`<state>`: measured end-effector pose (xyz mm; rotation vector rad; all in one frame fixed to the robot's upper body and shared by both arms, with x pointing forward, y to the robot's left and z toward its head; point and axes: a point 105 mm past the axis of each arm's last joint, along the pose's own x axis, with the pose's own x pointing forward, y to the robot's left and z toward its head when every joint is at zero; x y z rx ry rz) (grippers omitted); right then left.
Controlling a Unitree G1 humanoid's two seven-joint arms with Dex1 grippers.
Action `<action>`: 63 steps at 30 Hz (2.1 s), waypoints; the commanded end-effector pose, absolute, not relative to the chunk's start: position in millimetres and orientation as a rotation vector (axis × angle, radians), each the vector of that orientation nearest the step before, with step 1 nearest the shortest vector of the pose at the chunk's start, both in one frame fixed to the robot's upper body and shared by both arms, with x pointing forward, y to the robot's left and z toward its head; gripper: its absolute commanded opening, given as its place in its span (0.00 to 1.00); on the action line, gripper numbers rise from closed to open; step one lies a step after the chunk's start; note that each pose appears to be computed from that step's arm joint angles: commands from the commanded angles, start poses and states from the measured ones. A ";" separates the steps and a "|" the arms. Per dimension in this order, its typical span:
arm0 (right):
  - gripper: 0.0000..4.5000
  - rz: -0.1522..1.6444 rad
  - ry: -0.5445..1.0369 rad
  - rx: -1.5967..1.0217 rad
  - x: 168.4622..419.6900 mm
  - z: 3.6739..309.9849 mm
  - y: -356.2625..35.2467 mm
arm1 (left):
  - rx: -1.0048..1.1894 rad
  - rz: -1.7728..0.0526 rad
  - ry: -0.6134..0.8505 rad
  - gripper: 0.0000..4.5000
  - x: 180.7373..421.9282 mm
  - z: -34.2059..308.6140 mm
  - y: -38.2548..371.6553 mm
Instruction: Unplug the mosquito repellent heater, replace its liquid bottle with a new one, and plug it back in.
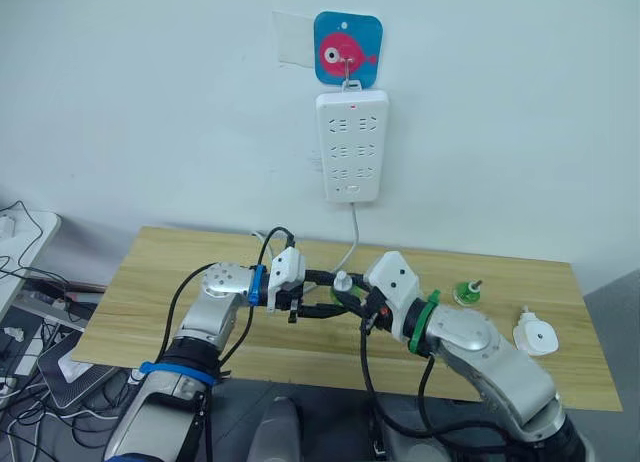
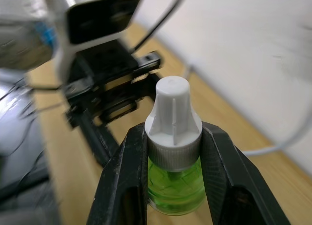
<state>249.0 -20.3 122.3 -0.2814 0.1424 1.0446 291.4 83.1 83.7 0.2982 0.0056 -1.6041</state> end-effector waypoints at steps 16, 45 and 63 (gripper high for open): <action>0.99 1.414 0.144 -0.303 208.8 111.4 -115.9 | 0.379 -1.821 -0.046 0.48 286.4 94.1 63.1; 0.99 0.954 0.135 -0.217 242.3 68.9 -92.7 | 0.351 -1.737 -0.048 0.48 299.2 96.8 64.9; 0.99 0.977 0.159 -0.223 237.7 64.5 -96.6 | 0.346 -1.740 -0.044 0.48 296.3 94.0 66.2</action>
